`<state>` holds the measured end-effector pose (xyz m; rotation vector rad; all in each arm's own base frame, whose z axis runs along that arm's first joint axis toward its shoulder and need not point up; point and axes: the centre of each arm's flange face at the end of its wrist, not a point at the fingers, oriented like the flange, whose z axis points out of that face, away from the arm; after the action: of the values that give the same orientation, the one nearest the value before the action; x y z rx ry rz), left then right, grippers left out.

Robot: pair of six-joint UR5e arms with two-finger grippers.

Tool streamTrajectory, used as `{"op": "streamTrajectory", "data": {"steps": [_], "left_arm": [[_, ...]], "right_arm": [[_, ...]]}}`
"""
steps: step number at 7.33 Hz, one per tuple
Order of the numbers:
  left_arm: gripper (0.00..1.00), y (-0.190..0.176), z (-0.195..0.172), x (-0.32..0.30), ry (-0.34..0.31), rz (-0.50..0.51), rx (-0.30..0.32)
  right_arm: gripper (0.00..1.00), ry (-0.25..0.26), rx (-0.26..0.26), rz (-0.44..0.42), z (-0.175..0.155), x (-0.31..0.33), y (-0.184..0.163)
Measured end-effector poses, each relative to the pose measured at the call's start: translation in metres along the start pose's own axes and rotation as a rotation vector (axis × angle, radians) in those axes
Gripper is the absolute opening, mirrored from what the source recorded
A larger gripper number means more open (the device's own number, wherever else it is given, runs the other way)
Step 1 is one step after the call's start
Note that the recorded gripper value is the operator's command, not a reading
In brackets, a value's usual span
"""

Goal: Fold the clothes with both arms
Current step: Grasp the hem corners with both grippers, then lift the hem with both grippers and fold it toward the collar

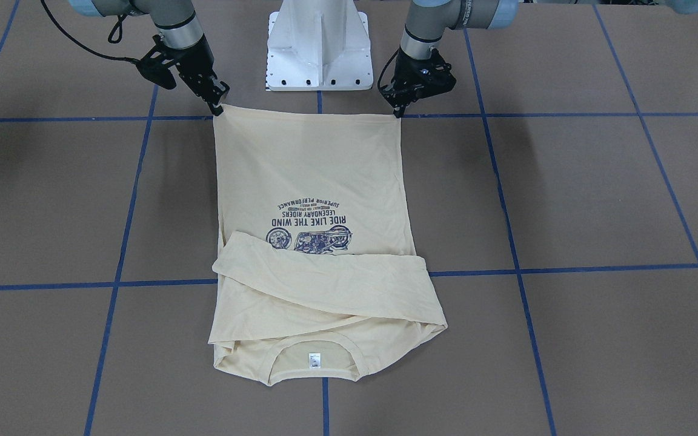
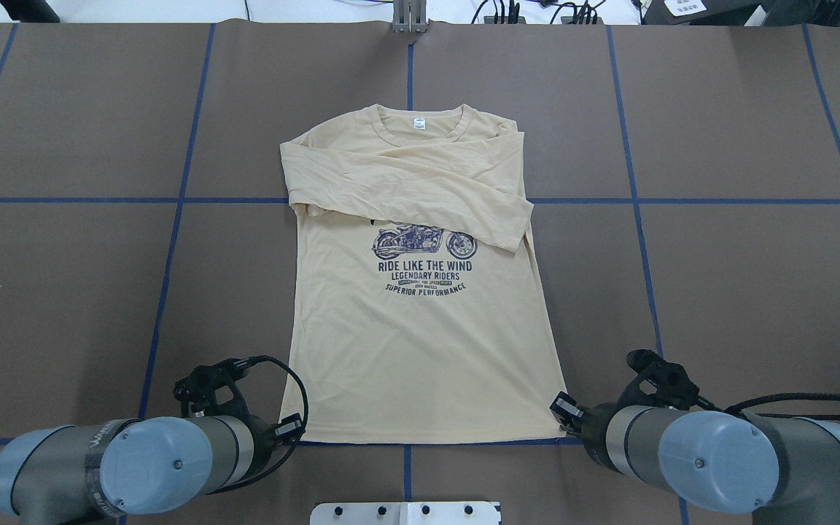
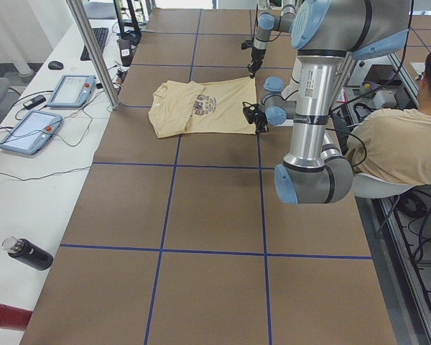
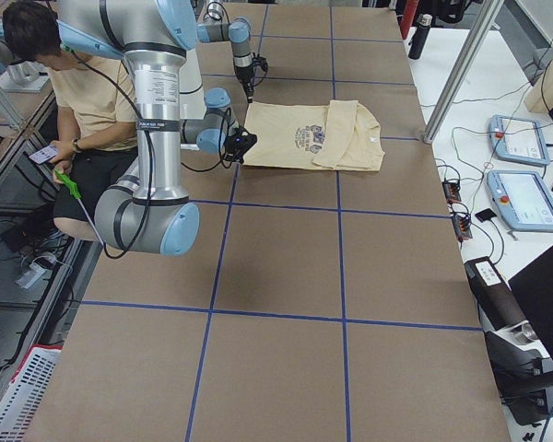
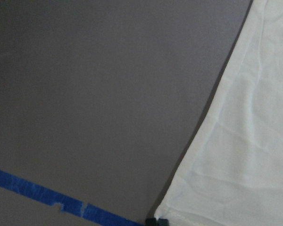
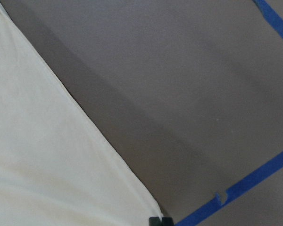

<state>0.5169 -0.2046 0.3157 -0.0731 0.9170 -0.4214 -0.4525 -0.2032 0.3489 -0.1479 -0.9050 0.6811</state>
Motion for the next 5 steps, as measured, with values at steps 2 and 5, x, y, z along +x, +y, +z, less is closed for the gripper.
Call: {"op": "streamTrajectory", "data": {"steps": [2,5], "left_arm": [[0.00,0.003,-0.031,0.005,0.040,-0.018,-0.047],[0.00,0.014,-0.105,0.005,0.089,-0.065,-0.206]], "right_arm": [[0.00,-0.011,-0.009,0.002,-0.006,-0.002,0.002],[0.00,-0.028,-0.069,0.007,-0.042,0.001,0.005]]}}
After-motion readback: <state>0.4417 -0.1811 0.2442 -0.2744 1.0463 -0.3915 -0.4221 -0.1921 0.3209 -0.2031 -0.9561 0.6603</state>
